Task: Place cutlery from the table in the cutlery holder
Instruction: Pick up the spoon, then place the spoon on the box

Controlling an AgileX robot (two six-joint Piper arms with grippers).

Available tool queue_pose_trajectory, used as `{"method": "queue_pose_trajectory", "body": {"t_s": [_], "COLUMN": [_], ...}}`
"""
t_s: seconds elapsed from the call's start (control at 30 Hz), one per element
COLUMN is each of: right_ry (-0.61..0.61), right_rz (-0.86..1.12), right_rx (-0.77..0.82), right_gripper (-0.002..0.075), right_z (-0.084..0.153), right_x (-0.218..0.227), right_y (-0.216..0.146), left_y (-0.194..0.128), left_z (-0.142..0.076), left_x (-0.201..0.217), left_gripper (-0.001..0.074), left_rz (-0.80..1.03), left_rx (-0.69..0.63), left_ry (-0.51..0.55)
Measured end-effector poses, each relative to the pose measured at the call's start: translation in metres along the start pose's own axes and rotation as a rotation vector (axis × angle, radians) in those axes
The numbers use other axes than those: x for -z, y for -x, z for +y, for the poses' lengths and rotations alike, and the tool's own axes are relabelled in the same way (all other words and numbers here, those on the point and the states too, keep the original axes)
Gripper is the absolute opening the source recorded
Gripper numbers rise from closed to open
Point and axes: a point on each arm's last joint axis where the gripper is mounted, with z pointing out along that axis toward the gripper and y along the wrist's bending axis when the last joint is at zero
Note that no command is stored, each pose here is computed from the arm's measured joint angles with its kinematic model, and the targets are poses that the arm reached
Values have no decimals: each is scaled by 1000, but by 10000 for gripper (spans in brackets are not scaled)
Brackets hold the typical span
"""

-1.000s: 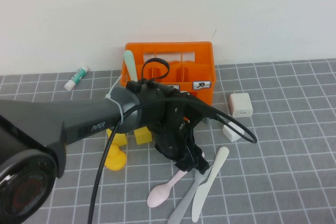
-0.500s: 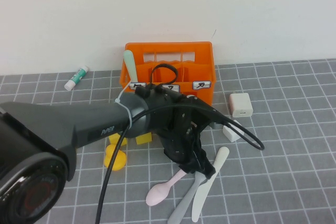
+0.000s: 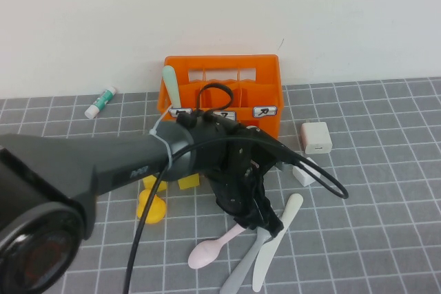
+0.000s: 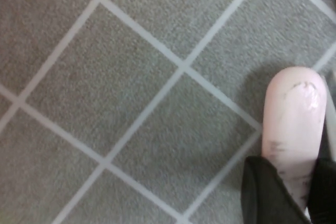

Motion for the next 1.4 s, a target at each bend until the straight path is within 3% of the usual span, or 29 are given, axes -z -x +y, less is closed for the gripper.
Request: {"method": "queue_pose_trajectory", "body": {"t_s": [0.17, 0.33, 0.5, 0.8, 1.17, 1.4], "right_ry": [0, 0, 0, 0, 0, 0], "right_rz": [0, 0, 0, 0, 0, 0], "right_rx": [0, 0, 0, 0, 0, 0], "right_gripper": [-3, -3, -3, -3, -3, -3], "right_z": [0, 0, 0, 0, 0, 0], "right_x": [0, 0, 0, 0, 0, 0], "right_y": [0, 0, 0, 0, 0, 0], "left_y": [0, -12, -40, -70, -58, -40], "left_z": [-3, -6, 11, 48, 64, 92], "left_x": [31, 65, 85, 122, 160, 168], "left_gripper": [150, 150, 150, 149, 149, 149], "left_rz": [-93, -311, -539, -991, -1339, -1422], "left_rx": [9, 80, 199, 403, 431, 462], "left_ry": [6, 10, 74, 282, 425, 498]}}
